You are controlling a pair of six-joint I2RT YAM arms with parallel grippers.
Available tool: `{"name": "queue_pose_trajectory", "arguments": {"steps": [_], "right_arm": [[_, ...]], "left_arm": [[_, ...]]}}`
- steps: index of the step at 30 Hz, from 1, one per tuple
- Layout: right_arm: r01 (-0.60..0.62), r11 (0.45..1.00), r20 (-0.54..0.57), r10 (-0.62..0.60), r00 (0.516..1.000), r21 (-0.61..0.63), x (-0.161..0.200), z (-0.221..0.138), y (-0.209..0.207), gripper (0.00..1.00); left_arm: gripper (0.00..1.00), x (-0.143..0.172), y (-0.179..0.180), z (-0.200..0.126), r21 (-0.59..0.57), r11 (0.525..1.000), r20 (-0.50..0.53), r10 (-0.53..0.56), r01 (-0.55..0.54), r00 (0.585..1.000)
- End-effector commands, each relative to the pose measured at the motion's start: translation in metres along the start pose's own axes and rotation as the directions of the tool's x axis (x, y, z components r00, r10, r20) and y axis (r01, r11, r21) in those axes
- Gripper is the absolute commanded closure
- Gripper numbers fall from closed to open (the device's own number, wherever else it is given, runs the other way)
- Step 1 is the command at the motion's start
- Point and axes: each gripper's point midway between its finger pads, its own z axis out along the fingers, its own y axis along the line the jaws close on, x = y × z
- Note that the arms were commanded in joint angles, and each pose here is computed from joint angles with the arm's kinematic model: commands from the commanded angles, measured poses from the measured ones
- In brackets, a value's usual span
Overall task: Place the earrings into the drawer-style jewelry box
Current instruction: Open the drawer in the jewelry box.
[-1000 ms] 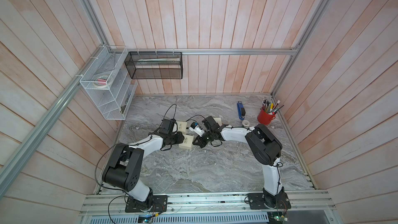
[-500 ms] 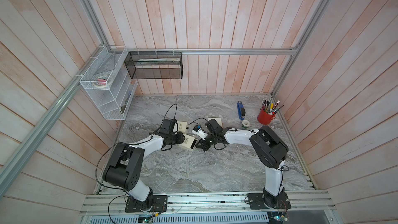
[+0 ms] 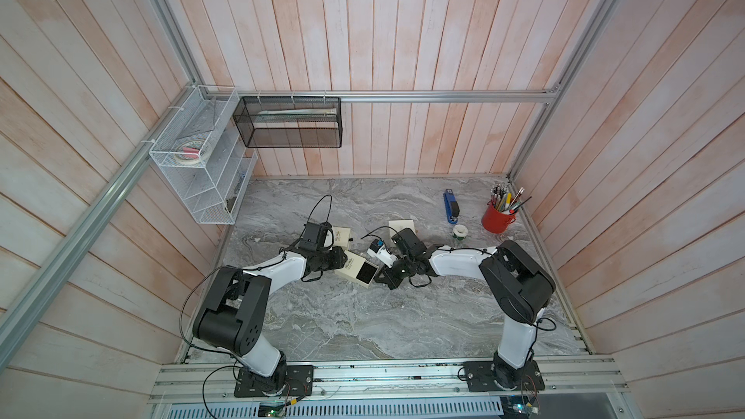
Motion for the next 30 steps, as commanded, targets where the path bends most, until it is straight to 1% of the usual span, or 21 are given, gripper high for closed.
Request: {"name": "queue_pose_trajectory", "arguments": {"steps": [1,18,19,20,22,23,28,30], "right_arm": [[-0.033,0.999,-0.061,0.034,0.998,0.016,0.021,-0.003,-0.002,1.0],[-0.032,0.999,-0.057,0.033,0.998,0.021,0.023,-0.007,0.0,1.0],[-0.03,0.999,-0.053,0.031,0.998,0.02,0.022,-0.008,0.0,1.0],[-0.027,0.999,-0.047,0.028,0.999,0.022,0.02,-0.009,0.001,1.0],[-0.02,0.999,-0.032,0.021,0.999,0.03,0.015,-0.012,0.001,0.94],[-0.021,0.999,-0.028,0.022,0.999,0.036,0.014,-0.013,0.001,0.91],[-0.035,0.997,0.006,0.035,0.999,0.07,0.006,-0.025,0.001,0.82],[-0.054,0.993,0.023,0.052,0.998,0.102,0.004,-0.032,-0.001,0.78]], "left_arm": [[0.6,0.026,0.024,0.009,-0.092,0.996,-0.091,-0.025,0.017,0.995],[0.6,0.024,0.016,0.009,-0.054,0.998,-0.086,-0.021,0.016,0.996],[0.56,0.023,0.015,0.008,-0.05,0.999,-0.085,-0.02,0.016,0.996],[0.54,0.022,0.014,0.007,-0.048,0.999,-0.081,-0.021,0.017,0.996],[0.53,0.015,0.011,0.003,-0.043,0.999,-0.061,-0.022,0.019,0.998],[0.51,0.012,0.009,0.001,-0.04,0.999,-0.048,-0.023,0.021,0.999],[0.35,-0.01,0.004,-0.014,-0.056,0.998,0.021,-0.018,0.019,1.0],[0.3,-0.017,0.002,-0.023,-0.064,0.998,0.055,-0.012,0.016,0.998]]}}
